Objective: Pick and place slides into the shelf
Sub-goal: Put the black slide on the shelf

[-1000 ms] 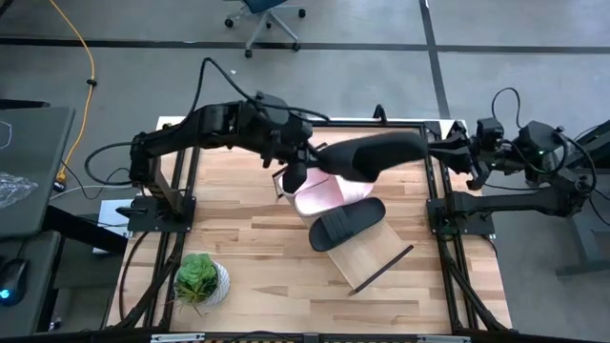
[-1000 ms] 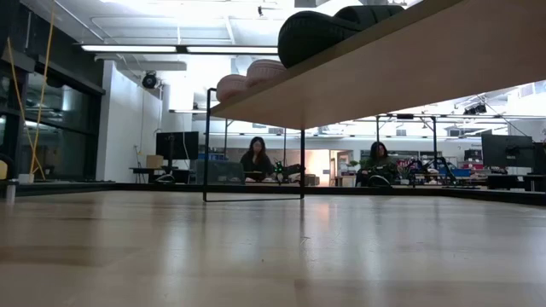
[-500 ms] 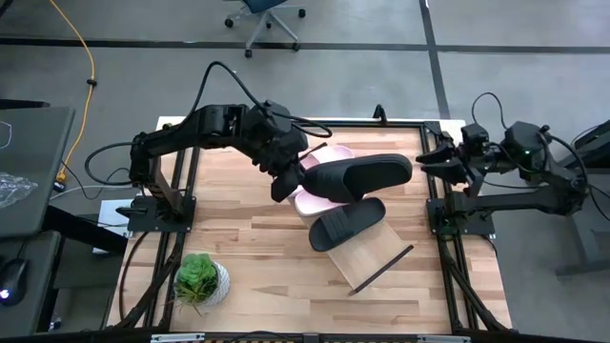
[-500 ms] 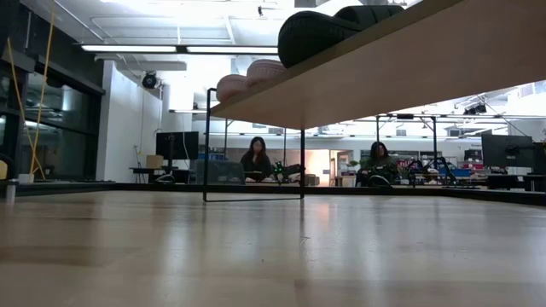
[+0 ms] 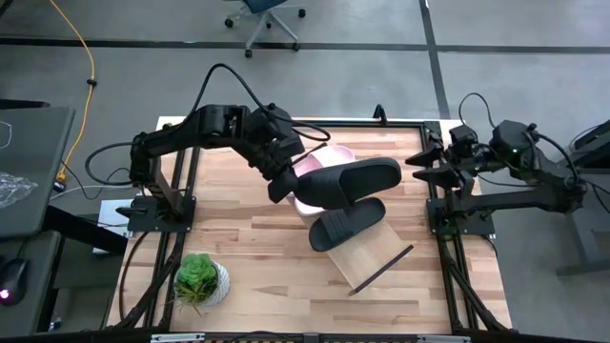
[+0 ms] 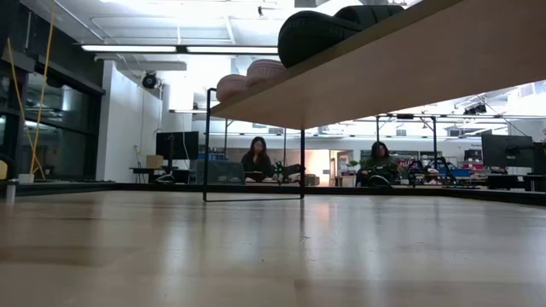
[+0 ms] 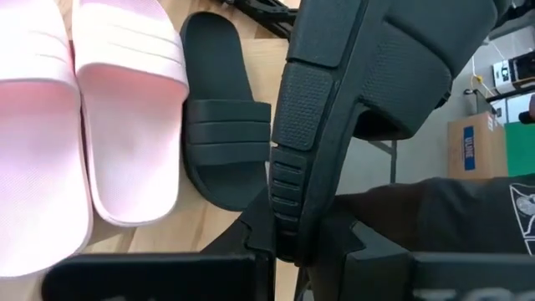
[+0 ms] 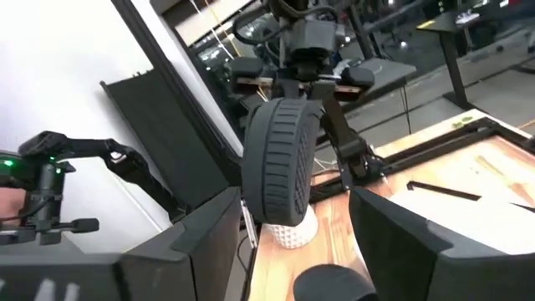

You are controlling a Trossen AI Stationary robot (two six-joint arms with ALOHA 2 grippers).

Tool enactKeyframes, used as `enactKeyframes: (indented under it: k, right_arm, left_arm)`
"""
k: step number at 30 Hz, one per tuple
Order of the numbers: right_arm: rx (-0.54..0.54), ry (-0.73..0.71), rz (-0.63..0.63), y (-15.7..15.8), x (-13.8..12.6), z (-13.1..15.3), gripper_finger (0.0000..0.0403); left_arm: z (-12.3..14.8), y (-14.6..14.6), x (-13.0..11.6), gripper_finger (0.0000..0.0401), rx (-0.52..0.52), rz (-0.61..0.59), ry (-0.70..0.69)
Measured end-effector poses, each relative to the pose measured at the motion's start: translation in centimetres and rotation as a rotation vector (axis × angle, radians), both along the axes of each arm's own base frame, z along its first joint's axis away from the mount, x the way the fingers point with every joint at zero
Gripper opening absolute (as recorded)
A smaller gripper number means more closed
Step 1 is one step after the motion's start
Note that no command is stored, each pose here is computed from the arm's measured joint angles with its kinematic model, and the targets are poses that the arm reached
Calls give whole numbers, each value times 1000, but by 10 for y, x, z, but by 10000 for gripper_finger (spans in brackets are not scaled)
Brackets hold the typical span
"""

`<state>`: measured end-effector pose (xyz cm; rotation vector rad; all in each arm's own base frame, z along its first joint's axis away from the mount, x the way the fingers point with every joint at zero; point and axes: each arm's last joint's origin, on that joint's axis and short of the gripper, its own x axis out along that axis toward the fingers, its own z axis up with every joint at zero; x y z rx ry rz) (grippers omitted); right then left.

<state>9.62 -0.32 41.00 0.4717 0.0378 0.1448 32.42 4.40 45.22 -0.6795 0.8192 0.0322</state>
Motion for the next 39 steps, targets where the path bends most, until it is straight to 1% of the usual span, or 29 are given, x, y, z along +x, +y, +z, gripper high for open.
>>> enactKeyframes:
  k: [8, 12, 18, 23, 28, 30, 33, 39]
  right_arm:
    - [1, 57, 27, -1, 17, -5, 216]
    - [4, 40, 56, -1, 25, -3, 216]
    - [11, 30, 87, -1, 34, -2, 216]
    - [19, 29, 90, -2, 41, -3, 216]
    - [30, 60, 84, -3, 51, -6, 213]
    - [30, 64, 81, -4, 53, -7, 205]
    - [27, 58, 63, -4, 54, -7, 181]
    - [36, 19, 37, -5, 51, -3, 105]
  left_arm:
    - [-5, 5, 4, 25, -26, 1, 21]
    - [-6, 11, 3, 25, -28, 19, 29]
    - [-6, 11, 3, 25, -26, 20, 28]
    - [-6, 10, 3, 25, -24, 17, 27]
    - [-6, 10, 3, 25, -23, 17, 27]
    - [-6, 10, 3, 25, -25, 16, 27]
    - [-6, 10, 3, 25, -29, 5, 24]
    - [-6, 10, 2, 25, -13, -16, 27]
